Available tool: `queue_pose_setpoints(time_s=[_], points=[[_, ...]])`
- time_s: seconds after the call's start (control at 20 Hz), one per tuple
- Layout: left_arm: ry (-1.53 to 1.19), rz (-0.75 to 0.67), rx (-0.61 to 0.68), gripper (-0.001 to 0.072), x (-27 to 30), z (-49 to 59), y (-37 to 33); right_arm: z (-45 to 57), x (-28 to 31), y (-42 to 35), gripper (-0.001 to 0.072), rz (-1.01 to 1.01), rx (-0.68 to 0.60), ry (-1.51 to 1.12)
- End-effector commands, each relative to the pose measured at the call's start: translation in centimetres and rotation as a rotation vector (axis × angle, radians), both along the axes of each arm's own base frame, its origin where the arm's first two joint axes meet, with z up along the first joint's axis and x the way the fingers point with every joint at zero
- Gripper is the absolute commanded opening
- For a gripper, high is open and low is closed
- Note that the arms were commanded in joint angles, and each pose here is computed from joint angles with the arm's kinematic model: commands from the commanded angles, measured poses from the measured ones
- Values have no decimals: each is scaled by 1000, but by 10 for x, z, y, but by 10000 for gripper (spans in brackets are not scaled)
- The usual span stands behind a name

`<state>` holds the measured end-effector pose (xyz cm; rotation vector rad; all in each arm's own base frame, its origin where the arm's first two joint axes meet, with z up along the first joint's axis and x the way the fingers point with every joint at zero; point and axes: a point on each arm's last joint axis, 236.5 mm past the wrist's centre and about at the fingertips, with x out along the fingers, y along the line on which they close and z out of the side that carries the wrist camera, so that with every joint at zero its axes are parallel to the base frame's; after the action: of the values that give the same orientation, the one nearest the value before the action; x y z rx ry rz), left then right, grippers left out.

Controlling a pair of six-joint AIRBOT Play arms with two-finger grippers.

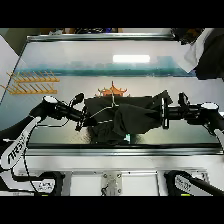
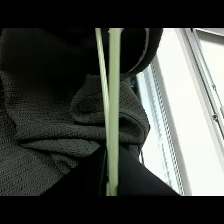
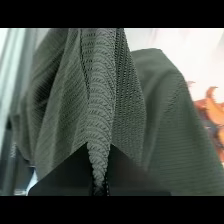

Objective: Fold the clothes and pants, and hang the long-sleeved shirts on hangers.

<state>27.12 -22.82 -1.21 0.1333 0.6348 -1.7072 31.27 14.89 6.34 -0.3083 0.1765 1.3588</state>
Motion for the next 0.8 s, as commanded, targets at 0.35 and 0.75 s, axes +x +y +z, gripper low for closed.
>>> queue_pose_setpoints(time_s=[0.35, 0.75], points=[[3, 9, 13, 15, 1, -3, 1, 7, -11, 4, 15, 57, 26, -20], [89, 144, 87, 357, 20, -13, 2, 7, -12, 4, 14, 57, 31, -6]])
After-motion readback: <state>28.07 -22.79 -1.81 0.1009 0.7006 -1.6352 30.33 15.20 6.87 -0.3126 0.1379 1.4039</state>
